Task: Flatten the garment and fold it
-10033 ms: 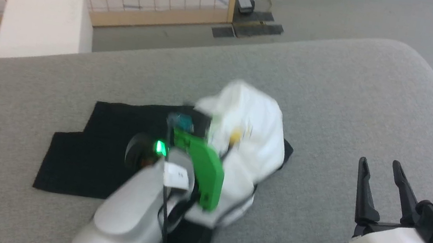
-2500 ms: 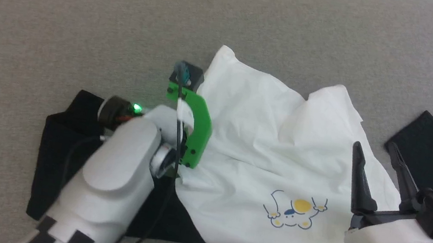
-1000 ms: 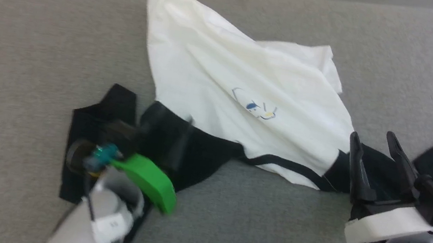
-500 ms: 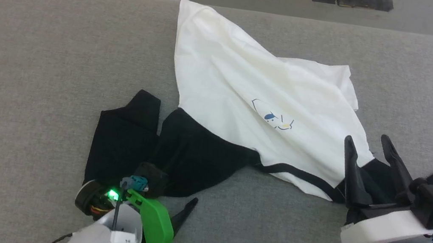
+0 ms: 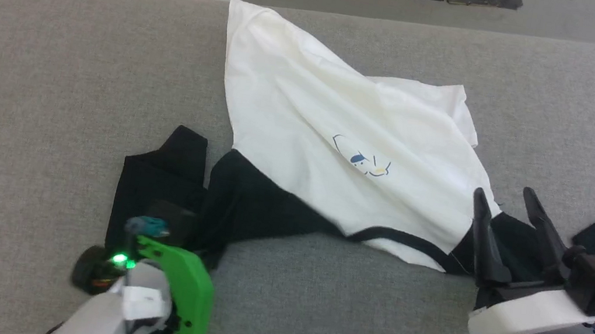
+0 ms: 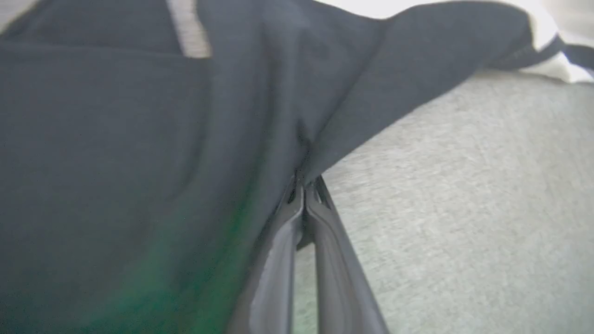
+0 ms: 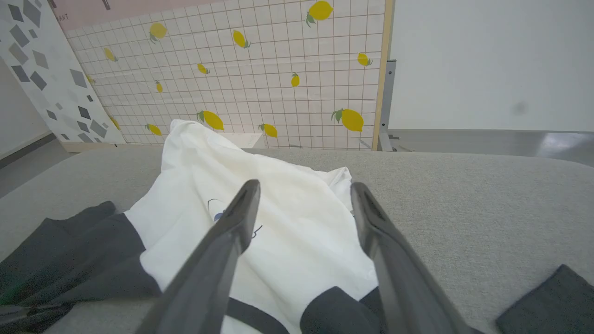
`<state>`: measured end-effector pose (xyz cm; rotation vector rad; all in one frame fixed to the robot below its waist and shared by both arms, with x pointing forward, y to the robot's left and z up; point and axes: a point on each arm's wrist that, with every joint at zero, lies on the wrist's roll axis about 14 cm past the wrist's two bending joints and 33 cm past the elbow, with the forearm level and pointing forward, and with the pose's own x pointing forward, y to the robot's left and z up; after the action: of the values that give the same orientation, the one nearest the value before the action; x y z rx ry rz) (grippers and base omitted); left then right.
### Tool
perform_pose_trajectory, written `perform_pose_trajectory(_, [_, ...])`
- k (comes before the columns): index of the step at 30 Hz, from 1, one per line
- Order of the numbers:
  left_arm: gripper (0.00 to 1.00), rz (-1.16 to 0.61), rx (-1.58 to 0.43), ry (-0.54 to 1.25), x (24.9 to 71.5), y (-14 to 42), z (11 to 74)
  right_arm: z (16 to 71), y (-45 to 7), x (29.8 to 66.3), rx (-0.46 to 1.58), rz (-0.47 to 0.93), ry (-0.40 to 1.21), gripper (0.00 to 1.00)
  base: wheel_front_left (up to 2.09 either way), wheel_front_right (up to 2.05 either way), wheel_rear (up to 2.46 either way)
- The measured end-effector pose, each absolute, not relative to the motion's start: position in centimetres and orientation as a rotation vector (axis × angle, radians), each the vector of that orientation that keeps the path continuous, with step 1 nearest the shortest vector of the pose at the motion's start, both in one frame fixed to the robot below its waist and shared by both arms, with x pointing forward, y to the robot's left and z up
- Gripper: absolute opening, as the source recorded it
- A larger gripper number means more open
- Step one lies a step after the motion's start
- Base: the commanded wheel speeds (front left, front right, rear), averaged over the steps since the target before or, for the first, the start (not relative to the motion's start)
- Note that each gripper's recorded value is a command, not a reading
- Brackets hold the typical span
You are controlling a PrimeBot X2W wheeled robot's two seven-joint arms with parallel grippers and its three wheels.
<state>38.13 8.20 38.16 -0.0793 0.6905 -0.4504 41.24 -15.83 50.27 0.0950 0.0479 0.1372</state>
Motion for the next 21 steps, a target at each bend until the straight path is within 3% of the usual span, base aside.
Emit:
perform_pose_trajectory(7, [0.00, -0.101, -0.136, 0.640, 36.7, 18.0, 39.1, 50.2, -16.2, 40.7, 0.095, 0.127, 0.061, 1.00, 0.00, 0.00, 0.00])
perform_pose_trajectory(12, [0.00, 0.036, -0.150, 0.628, 34.4, 22.0, 39.6, 50.3, -16.3, 40.6, 0.090, 0.124, 0.071, 1.00, 0.00, 0.00, 0.00])
perform_pose_trajectory(13, [0.42, 0.050, -0.153, 0.615, 34.1, 22.4, 39.8, 50.3, -16.3, 40.6, 0.088, 0.125, 0.075, 1.00, 0.00, 0.00, 0.00])
perform_pose_trajectory(14, [1.00, 0.059, -0.163, 0.596, 34.0, 22.5, 40.2, 50.2, -16.2, 40.6, 0.087, 0.126, 0.081, 1.00, 0.00, 0.00, 0.00])
perform_pose_trajectory(21, [1.00, 0.148, -0.280, 0.385, 34.1, 23.4, 43.3, 49.5, -17.5, 40.3, 0.074, 0.087, 0.138, 1.00, 0.00, 0.00, 0.00])
